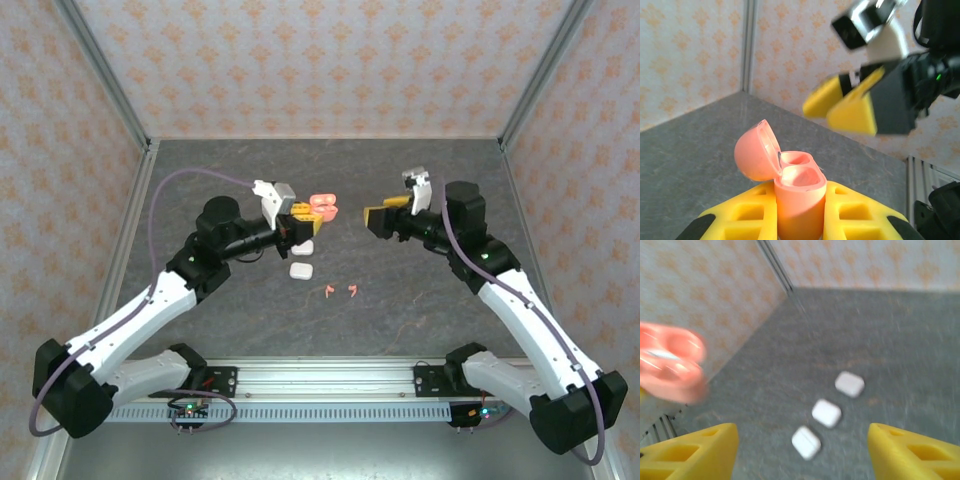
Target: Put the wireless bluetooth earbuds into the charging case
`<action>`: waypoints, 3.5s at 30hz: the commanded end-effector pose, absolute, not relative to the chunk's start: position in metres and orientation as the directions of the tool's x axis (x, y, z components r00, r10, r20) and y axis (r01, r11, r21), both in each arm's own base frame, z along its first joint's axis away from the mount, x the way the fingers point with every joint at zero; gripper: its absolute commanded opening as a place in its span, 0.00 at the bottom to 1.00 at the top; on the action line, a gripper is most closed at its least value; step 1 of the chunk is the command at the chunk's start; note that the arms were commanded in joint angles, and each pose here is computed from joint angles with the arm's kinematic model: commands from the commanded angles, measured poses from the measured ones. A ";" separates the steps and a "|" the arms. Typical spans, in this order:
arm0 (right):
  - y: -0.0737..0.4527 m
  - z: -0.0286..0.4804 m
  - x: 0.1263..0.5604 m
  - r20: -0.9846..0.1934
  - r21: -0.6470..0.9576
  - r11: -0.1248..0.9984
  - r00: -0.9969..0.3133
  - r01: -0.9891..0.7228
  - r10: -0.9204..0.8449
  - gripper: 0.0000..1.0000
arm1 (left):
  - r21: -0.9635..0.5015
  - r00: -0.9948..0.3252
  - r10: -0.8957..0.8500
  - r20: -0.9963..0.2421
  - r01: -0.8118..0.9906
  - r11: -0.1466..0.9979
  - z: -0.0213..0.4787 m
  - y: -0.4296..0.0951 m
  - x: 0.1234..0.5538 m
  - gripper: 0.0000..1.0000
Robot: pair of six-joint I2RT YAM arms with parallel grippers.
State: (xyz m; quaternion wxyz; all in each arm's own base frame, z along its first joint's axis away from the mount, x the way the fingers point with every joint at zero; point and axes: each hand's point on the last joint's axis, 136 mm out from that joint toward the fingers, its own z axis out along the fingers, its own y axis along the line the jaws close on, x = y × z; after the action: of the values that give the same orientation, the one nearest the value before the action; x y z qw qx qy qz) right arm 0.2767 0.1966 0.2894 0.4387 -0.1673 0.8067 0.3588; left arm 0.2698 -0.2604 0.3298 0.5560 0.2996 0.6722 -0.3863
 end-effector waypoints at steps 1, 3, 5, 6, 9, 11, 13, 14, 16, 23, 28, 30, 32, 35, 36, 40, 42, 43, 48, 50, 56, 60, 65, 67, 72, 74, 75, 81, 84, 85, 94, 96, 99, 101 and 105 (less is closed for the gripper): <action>0.192 0.218 0.260 -0.669 0.505 0.744 -0.743 -0.438 0.016 0.66 | -0.154 -0.174 -0.024 -0.984 0.785 0.601 0.324 -0.246 0.274 0.01; 0.199 0.193 0.254 -0.621 0.523 0.747 -0.784 -0.411 0.004 0.63 | -0.176 -0.174 -0.065 -0.983 0.755 0.632 0.324 -0.238 0.278 0.01; 0.212 0.171 0.247 -0.590 0.536 0.741 -0.807 -0.405 -0.014 0.61 | -0.216 -0.191 -0.110 -0.975 0.730 0.649 0.324 -0.229 0.285 0.01; 0.218 0.162 0.245 -0.578 0.538 0.739 -0.815 -0.405 -0.026 0.61 | -0.233 -0.199 -0.128 -0.972 0.719 0.655 0.323 -0.225 0.288 0.01; 0.237 0.135 0.237 -0.544 0.519 0.745 -0.834 -0.420 -0.091 0.59 | -0.295 -0.222 -0.196 -0.955 0.683 0.668 0.323 -0.210 0.298 0.01; 0.250 0.115 0.233 -0.511 0.493 0.748 -0.844 -0.444 -0.164 0.58 | -0.330 -0.230 -0.237 -0.944 0.655 0.680 0.323 -0.199 0.305 0.00; 0.263 0.100 0.229 -0.482 0.464 0.751 -0.845 -0.471 -0.232 0.57 | -0.339 -0.233 -0.246 -0.941 0.644 0.686 0.323 -0.195 0.307 0.00; 0.268 0.094 0.229 -0.470 0.450 0.750 -0.843 -0.485 -0.263 0.56 | -0.339 -0.236 -0.243 -0.941 0.643 0.687 0.323 -0.195 0.307 0.00; 0.278 0.084 0.232 -0.452 0.421 0.755 -0.838 -0.502 -0.305 0.53 | -0.339 -0.242 -0.238 -0.941 0.646 0.684 0.323 -0.195 0.305 0.00; 0.301 0.063 0.247 -0.419 0.356 0.762 -0.821 -0.541 -0.387 0.50 | -0.320 -0.236 -0.218 -0.947 0.643 0.695 0.324 -0.191 0.297 0.00; 0.302 0.047 0.250 -0.378 0.330 0.771 -0.825 -0.545 -0.421 0.47 | -0.316 -0.236 -0.212 -0.948 0.639 0.701 0.321 -0.188 0.293 0.00; 0.303 0.040 0.249 -0.356 0.328 0.771 -0.827 -0.546 -0.435 0.45 | -0.319 -0.236 -0.216 -0.947 0.639 0.700 0.321 -0.188 0.294 0.00; 0.304 0.036 0.247 -0.343 0.326 0.769 -0.827 -0.550 -0.446 0.45 | -0.321 -0.239 -0.217 -0.947 0.640 0.698 0.320 -0.189 0.294 0.00; 0.304 0.032 0.245 -0.329 0.326 0.769 -0.829 -0.549 -0.452 0.43 | -0.323 -0.243 -0.215 -0.946 0.639 0.698 0.319 -0.189 0.295 0.00; 0.304 0.031 0.244 -0.325 0.325 0.770 -0.830 -0.549 -0.454 0.42 | -0.322 -0.242 -0.215 -0.946 0.638 0.699 0.320 -0.189 0.295 0.00; 0.301 0.029 0.239 -0.307 0.326 0.769 -0.831 -0.550 -0.464 0.41 | -0.325 -0.247 -0.214 -0.945 0.639 0.697 0.318 -0.190 0.296 0.00; 0.300 0.027 0.236 -0.293 0.329 0.768 -0.833 -0.549 -0.469 0.40 | -0.326 -0.249 -0.214 -0.945 0.636 0.699 0.318 -0.190 0.297 0.00; 0.298 0.026 0.234 -0.285 0.330 0.768 -0.834 -0.549 -0.473 0.39 | -0.327 -0.250 -0.214 -0.944 0.634 0.701 0.318 -0.190 0.297 0.00; 0.294 0.019 0.228 -0.251 0.327 0.769 -0.835 -0.549 -0.490 0.36 | -0.326 -0.249 -0.214 -0.945 0.635 0.700 0.319 -0.190 0.297 0.00; 0.293 0.016 0.227 -0.239 0.323 0.771 -0.836 -0.549 -0.494 0.35 | -0.327 -0.251 -0.213 -0.944 0.634 0.701 0.318 -0.190 0.297 0.00; 0.287 0.013 0.227 -0.226 0.295 0.782 -0.835 -0.549 -0.501 0.30 | -0.323 -0.250 -0.209 -0.945 0.636 0.700 0.320 -0.190 0.296 0.00; 0.287 0.009 0.226 -0.214 0.294 0.782 -0.835 -0.550 -0.507 0.28 | -0.322 -0.249 -0.207 -0.946 0.639 0.699 0.321 -0.190 0.296 0.00; 0.287 0.008 0.225 -0.202 0.296 0.778 -0.832 -0.554 -0.516 0.23 | -0.318 -0.248 -0.204 -0.947 0.637 0.702 0.321 -0.189 0.295 0.00; 0.287 0.012 0.225 -0.215 0.296 0.775 -0.829 -0.558 -0.515 0.22 | -0.316 -0.249 -0.201 -0.948 0.636 0.704 0.321 -0.189 0.295 0.00; 0.291 0.042 0.235 -0.315 0.290 0.766 -0.813 -0.574 -0.490 0.21 | -0.315 -0.250 -0.198 -0.948 0.638 0.702 0.321 -0.189 0.295 0.00; 0.293 0.061 0.242 -0.376 0.280 0.763 -0.798 -0.582 -0.471 0.21 | -0.318 -0.253 -0.199 -0.947 0.641 0.699 0.320 -0.190 0.294 0.00; 0.293 0.072 0.245 -0.410 0.274 0.761 -0.787 -0.587 -0.460 0.20 | -0.318 -0.253 -0.199 -0.947 0.641 0.699 0.321 -0.190 0.295 0.00; 0.287 0.145 0.263 -0.611 0.212 0.761 -0.691 -0.613 -0.386 0.20 | -0.326 -0.259 -0.202 -0.945 0.661 0.677 0.324 -0.195 0.293 0.00; 0.282 0.188 0.270 -0.714 0.168 0.762 -0.610 -0.626 -0.344 0.20 | -0.332 -0.265 -0.204 -0.943 0.673 0.661 0.324 -0.199 0.293 0.00; 0.280 0.203 0.271 -0.748 0.154 0.759 -0.576 -0.632 -0.328 0.20 | -0.334 -0.265 -0.205 -0.942 0.676 0.657 0.325 -0.200 0.293 0.00; 0.271 0.323 0.271 -0.930 0.020 0.712 -0.275 -0.702 -0.244 0.20 | -0.340 -0.275 -0.201 -0.940 0.718 0.608 0.328 -0.212 0.291 0.00; 0.274 0.344 0.268 -0.948 -0.001 0.688 -0.219 -0.726 -0.232 0.20 | -0.333 -0.269 -0.197 -0.943 0.739 0.586 0.331 -0.216 0.287 0.00; 0.281 0.369 0.264 -0.966 -0.017 0.649 -0.155 -0.761 -0.208 0.20 | -0.319 -0.263 -0.181 -0.948 0.770 0.553 0.334 -0.224 0.280 0.00; 0.286 0.382 0.260 -0.974 -0.024 0.622 -0.121 -0.783 -0.189 0.20 | -0.305 -0.256 -0.166 -0.952 0.794 0.527 0.336 -0.230 0.274 0.00; 0.298 0.394 0.254 -0.983 -0.026 0.563 -0.081 -0.826 -0.165 0.20 | -0.279 -0.239 -0.143 -0.960 0.830 0.484 0.340 -0.240 0.264 0.00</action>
State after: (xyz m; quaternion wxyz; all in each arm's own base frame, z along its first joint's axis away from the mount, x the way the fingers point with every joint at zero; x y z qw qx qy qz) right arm 0.2622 0.2867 0.3685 0.5487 -0.3413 0.7161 0.2641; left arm 0.2756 -0.2302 0.3073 0.5316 0.2192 0.7018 -0.4205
